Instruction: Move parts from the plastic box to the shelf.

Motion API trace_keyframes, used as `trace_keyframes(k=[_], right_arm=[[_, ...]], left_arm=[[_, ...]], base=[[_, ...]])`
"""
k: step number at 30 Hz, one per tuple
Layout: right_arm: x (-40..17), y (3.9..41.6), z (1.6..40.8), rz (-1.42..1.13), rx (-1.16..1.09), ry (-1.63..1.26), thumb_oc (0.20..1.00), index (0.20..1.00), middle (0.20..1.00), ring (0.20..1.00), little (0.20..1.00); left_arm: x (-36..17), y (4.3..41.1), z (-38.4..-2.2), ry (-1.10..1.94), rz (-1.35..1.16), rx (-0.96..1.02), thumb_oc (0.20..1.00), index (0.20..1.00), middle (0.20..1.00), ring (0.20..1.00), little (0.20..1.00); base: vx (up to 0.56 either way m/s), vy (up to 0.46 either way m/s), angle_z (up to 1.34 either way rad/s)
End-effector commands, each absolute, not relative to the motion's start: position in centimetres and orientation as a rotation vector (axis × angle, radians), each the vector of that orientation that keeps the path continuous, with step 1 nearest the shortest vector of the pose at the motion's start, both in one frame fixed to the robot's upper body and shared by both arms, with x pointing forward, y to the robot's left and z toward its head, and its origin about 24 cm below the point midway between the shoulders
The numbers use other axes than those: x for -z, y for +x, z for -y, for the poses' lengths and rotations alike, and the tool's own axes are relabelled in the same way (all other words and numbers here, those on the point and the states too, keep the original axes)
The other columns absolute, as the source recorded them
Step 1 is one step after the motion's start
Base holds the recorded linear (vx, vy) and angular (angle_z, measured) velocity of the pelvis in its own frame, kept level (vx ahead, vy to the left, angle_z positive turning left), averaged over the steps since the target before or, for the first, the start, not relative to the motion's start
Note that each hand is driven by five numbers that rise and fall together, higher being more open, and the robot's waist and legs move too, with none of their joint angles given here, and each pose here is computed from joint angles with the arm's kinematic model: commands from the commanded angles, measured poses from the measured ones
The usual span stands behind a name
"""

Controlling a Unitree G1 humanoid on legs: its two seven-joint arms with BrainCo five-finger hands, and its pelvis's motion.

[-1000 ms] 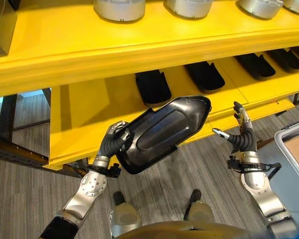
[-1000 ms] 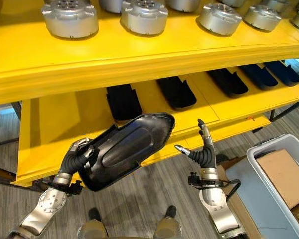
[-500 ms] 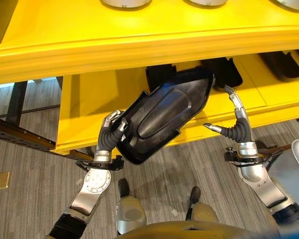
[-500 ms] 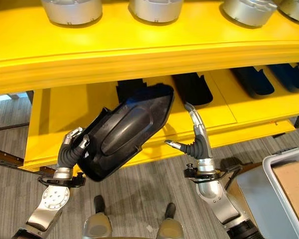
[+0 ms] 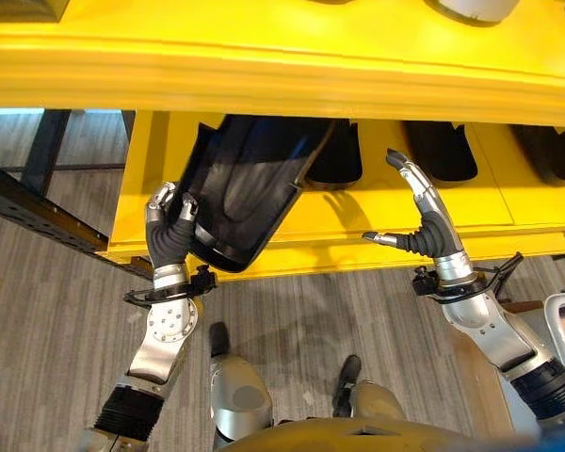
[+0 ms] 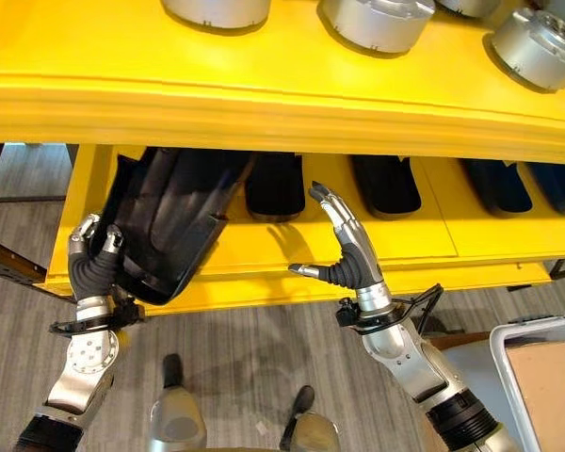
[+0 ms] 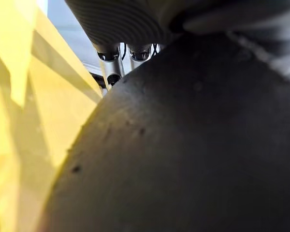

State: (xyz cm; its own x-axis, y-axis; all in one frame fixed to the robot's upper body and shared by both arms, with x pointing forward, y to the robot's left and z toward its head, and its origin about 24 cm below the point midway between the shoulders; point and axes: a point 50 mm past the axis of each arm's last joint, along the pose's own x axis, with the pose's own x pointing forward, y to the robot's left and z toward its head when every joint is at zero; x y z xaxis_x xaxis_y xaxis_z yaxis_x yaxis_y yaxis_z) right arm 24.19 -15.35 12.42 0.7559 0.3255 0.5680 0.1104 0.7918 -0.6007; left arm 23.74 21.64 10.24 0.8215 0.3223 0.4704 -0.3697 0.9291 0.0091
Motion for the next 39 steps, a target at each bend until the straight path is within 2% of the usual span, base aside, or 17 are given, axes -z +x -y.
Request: trace_keyframes(k=[1,14,19,26,32,39], right_arm=[[-15.2,23.6,14.1,0.875,-0.131,-0.585,1.000,1.000,1.000,1.000,1.000],[-16.6,22.7,16.3,0.908,-0.019,-0.624,1.000,1.000,1.000,1.000,1.000],[-17.2,22.9,16.7,0.914,-0.007,-0.634,1.000,1.000,1.000,1.000,1.000],[-19.4,23.6,16.5,0.958,-0.058,-0.663,1.000,1.000,1.000,1.000,1.000],[-22.2,24.1,16.5,1.019,-0.056,-0.680,1.000,1.000,1.000,1.000,1.000],[-23.3,24.3,16.2,1.037,-0.064,-0.702,1.000,1.000,1.000,1.000,1.000]], left_arm=[[-12.6,24.2,-22.3,0.000,0.615,-0.471,0.200,0.200,0.200,0.200,0.200],[-11.8,24.6,-25.0,-0.126,0.508,-0.850,0.200,0.200,0.200,0.200,0.200],[-11.7,24.9,-25.2,-0.137,0.487,-0.897,0.200,0.200,0.200,0.200,0.200],[-14.1,27.7,-24.2,-0.166,0.529,-0.989,0.200,0.200,0.200,0.200,0.200],[-16.9,29.9,-25.1,-0.213,0.555,-1.075,0.200,0.200,0.200,0.200,0.200],[-17.4,30.8,-26.3,-0.290,0.500,-1.192,0.200,0.200,0.200,0.200,0.200]], base=[[-0.06,-0.004,-0.01],[-0.02,0.001,-0.02],[-0.04,0.019,-0.12],[-0.11,0.091,-0.09],[-0.15,0.078,-0.11],[-0.06,0.052,-0.02]])
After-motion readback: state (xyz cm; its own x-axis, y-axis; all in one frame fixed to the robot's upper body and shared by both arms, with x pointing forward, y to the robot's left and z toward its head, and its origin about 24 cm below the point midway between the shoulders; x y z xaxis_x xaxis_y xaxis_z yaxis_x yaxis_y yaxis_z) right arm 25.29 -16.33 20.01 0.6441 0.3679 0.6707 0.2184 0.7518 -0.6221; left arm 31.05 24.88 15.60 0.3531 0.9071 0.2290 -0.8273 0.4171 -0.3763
